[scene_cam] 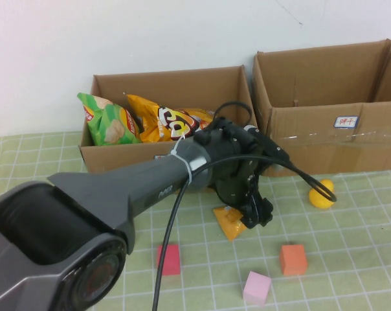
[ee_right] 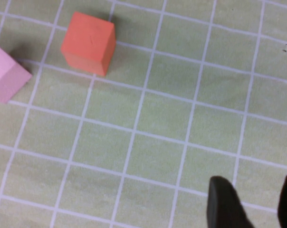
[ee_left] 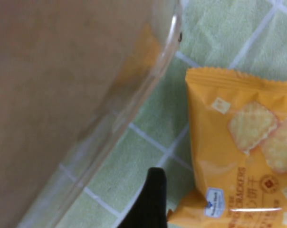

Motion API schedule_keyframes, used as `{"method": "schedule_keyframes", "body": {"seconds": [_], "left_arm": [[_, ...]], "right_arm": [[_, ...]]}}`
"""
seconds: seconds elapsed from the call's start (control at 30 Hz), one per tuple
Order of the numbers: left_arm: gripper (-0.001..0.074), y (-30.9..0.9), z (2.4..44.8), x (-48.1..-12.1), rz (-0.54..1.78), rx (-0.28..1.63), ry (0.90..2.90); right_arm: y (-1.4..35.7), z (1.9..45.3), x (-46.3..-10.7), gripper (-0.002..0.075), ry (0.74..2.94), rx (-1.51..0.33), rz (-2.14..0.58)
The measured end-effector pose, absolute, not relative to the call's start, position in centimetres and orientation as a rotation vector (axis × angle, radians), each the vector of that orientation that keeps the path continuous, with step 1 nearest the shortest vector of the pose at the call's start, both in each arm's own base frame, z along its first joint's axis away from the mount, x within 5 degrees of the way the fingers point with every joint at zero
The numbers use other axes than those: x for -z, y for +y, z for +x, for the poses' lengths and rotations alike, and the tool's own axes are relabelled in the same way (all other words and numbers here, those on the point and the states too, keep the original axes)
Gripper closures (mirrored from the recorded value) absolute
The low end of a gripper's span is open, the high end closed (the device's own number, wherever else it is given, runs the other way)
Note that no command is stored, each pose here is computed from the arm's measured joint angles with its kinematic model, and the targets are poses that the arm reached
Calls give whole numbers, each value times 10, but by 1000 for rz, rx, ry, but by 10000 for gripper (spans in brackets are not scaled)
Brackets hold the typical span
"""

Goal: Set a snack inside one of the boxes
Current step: Pick up the biscuit

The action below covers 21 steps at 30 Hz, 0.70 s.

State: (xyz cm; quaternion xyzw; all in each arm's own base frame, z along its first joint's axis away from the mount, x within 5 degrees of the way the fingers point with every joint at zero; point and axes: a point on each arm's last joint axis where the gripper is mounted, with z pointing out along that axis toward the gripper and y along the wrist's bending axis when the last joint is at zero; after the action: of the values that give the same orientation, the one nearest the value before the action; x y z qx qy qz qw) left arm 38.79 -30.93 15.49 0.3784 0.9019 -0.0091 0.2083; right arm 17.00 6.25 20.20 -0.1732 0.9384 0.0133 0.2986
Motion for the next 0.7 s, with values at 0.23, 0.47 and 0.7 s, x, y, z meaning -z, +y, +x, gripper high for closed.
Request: {"method": "schedule_keyframes", "body": {"seconds": [0.23, 0.47, 0.7], "left_arm": [[52, -295, 396, -127, 1047, 127, 2634], [136, -295, 396, -124, 1028, 193, 2660], [302, -295, 396, -122, 1031, 196, 2660]], "right_arm": [[63, 170, -202, 475, 2491, -38, -458], [63, 170, -202, 475, 2491, -38, -458], [63, 170, -202, 476, 2491, -38, -458]]}}
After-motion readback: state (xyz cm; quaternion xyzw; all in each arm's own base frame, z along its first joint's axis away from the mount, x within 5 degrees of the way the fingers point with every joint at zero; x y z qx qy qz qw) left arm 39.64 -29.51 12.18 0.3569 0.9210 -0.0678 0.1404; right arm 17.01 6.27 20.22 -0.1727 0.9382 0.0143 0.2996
